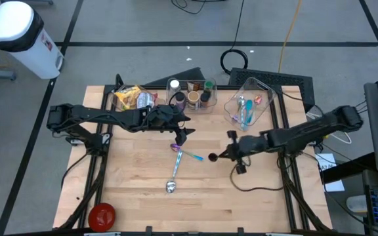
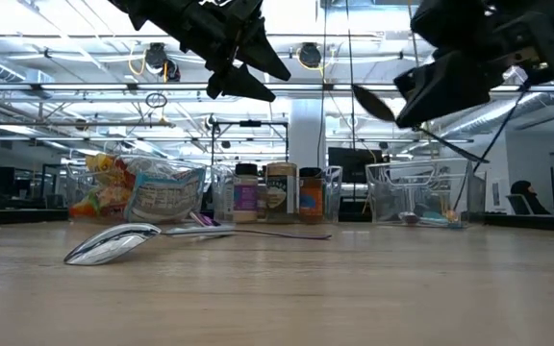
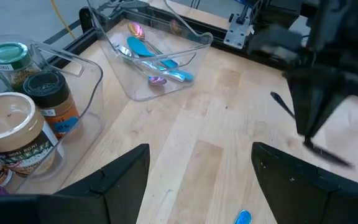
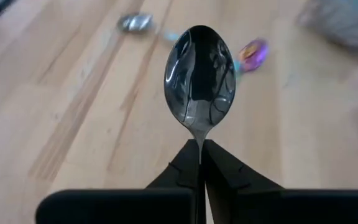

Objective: Pick & Place Food Item
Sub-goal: Put the black spoon into the right transparent bin

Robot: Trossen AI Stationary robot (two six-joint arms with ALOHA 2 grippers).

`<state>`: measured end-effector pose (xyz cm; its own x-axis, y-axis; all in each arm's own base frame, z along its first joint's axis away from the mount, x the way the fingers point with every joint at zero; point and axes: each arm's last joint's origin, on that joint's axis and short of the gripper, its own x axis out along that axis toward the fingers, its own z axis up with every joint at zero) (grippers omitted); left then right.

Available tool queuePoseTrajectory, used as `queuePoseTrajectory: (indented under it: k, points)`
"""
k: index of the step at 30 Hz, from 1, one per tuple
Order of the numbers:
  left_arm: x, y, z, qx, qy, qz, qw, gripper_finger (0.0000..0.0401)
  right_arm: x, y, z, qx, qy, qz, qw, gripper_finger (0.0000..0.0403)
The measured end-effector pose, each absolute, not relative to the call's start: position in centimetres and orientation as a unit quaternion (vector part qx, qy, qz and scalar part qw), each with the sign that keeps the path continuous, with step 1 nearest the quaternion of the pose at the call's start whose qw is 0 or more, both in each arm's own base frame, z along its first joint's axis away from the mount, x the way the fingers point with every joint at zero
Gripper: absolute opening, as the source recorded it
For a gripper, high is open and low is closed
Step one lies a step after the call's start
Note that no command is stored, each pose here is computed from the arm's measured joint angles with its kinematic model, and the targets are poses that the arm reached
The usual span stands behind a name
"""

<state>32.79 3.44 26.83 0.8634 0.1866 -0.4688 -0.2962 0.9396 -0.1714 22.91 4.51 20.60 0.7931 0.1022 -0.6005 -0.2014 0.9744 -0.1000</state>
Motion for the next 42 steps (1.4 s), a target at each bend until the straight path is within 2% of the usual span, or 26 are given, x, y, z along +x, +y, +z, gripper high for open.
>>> queuePoseTrajectory:
  k: [6, 11, 19, 23, 28, 42]
  points:
    - [32.8, 3.4, 26.8, -0.120, 0.229, 0.126, 0.958, 0.0285, 20.2, 3.2, 21.5, -0.079, 0.189, 0.002, 0.979, 0.0001]
    - [32.8, 3.4, 26.8, -0.120, 0.229, 0.126, 0.958, 0.0285, 18.5, 1.9, 21.5, -0.097, 0.094, -0.073, 0.988, 0.0000]
    - [32.8, 3.5, 26.8, -0.120, 0.229, 0.126, 0.958, 0.0285, 15.9, -1.9, 20.7, -0.098, -0.067, -0.285, 0.951, 0.0001]
    - [32.8, 3.4, 26.8, -0.120, 0.229, 0.126, 0.958, 0.0285, 14.2, -4.1, 18.6, -0.064, -0.078, -0.383, 0.918, 0.0001]
    - [32.8, 3.5, 26.8, -0.120, 0.229, 0.126, 0.958, 0.0285, 13.3, -6.2, 17.8, -0.019, -0.074, -0.447, 0.891, 0.0002]
    - [32.8, 3.5, 26.8, -0.120, 0.229, 0.126, 0.958, 0.0285, 12.9, -7.5, 15.9, 0.071, -0.035, -0.500, 0.863, 0.0014]
